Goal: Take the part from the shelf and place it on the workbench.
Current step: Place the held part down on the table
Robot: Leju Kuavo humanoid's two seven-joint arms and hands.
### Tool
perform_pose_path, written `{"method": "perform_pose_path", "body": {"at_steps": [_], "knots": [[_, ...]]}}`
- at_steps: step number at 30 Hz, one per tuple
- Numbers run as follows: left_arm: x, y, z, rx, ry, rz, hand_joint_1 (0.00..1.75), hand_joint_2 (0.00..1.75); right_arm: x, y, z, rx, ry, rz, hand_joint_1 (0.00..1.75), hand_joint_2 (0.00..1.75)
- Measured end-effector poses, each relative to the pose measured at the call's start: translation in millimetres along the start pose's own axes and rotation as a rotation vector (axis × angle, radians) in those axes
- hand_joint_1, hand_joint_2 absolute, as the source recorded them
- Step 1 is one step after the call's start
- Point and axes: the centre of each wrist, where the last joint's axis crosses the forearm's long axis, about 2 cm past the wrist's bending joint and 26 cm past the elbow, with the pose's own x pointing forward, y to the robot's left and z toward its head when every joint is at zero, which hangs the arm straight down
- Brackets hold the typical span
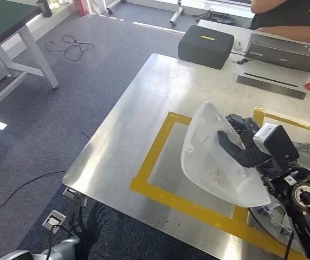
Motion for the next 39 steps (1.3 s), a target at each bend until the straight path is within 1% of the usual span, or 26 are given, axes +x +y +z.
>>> {"method": "perform_pose_path", "body": {"at_steps": [9, 13, 21, 26, 31, 36, 39], "knots": [[2.9, -1.3, -2.0, -0.004, 0.006, -0.003, 0.0, 0.0, -20.6, 2.7, -12.7, 0.079, 0.08, 0.016, 1.75, 1.75], [3.1, -1.6, -2.1, -0.006, 0.008, -0.007, 0.0, 0.0, -28.8, 8.7, -22.2, 0.125, 0.133, 0.061, 1.75, 1.75], [2.8, -3.4, -2.5, -0.012, 0.012, -0.014, 0.0, 0.0, -50.8, 27.2, -45.5, 0.212, 0.228, 0.201, 1.75, 1.75], [1.8, -6.0, -2.8, -0.016, 0.014, -0.013, 0.0, 0.0, -60.3, 39.7, -64.2, 0.177, 0.269, 0.319, 1.75, 1.75], [0.5, -9.5, -3.2, -0.02, 0.021, -0.016, 0.0, 0.0, -65.3, 49.1, -82.8, 0.117, 0.32, 0.385, 1.75, 1.75], [-0.3, -11.4, -3.4, -0.02, 0.031, -0.019, 0.0, 0.0, -67.0, 52.6, -92.8, 0.071, 0.347, 0.418, 1.75, 1.75], [-0.7, -12.3, -3.5, -0.02, 0.035, -0.023, 0.0, 0.0, -68.0, 52.0, -98.1, 0.0, 0.353, 0.447, 1.75, 1.75]]}}
